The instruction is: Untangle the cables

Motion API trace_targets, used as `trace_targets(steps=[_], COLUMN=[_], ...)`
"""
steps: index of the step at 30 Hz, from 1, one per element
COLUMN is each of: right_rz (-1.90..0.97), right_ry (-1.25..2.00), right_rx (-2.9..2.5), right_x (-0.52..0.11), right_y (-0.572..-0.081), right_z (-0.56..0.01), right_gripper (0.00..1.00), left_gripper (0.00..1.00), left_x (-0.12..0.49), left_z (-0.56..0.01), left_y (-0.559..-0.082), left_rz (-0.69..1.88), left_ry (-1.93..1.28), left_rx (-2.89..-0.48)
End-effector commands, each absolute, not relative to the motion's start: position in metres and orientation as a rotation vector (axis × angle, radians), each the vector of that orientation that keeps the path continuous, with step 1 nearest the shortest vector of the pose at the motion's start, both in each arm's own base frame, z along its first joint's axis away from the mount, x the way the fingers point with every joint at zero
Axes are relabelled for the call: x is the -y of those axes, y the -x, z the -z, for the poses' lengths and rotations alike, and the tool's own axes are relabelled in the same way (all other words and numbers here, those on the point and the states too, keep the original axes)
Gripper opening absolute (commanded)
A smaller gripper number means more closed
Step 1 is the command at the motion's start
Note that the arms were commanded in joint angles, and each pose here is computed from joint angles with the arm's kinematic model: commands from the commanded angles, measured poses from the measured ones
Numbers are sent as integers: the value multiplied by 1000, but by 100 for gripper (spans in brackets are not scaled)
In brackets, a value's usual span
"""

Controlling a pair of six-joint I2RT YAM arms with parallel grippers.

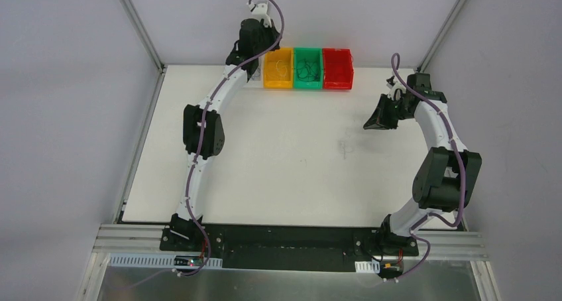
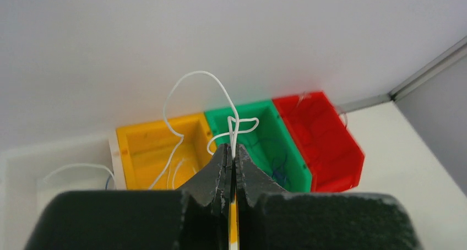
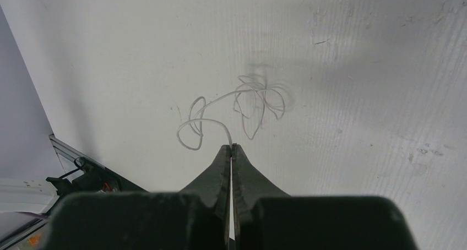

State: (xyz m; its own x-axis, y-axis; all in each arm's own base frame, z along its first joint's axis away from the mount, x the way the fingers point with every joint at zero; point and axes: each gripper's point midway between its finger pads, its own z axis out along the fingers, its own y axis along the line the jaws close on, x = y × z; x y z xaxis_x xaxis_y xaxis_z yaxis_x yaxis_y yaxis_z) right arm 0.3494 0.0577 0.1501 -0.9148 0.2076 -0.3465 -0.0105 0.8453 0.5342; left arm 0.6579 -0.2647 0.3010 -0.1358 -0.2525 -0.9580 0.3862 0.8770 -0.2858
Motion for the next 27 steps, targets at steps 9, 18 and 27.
trace_targets(steps=[9,18,27], right_rz=[-795,-807,-810], right_ry=[-183,-191,-197], right_rx=[-2598,-2599,-2599], right_x=[-54,-54,-54], right_y=[-356,-353,-352], right_z=[-154,-154,-155], right_gripper=[0,0,0], left_gripper=[0,0,0], left_x=[267,257,266], left_z=[-344,-414,-388], left_y=[-650,-635,-642], left_rz=[538,526,546], left_ry=[-139,-122,-141], left_rx=[-1526,-1385,-1424])
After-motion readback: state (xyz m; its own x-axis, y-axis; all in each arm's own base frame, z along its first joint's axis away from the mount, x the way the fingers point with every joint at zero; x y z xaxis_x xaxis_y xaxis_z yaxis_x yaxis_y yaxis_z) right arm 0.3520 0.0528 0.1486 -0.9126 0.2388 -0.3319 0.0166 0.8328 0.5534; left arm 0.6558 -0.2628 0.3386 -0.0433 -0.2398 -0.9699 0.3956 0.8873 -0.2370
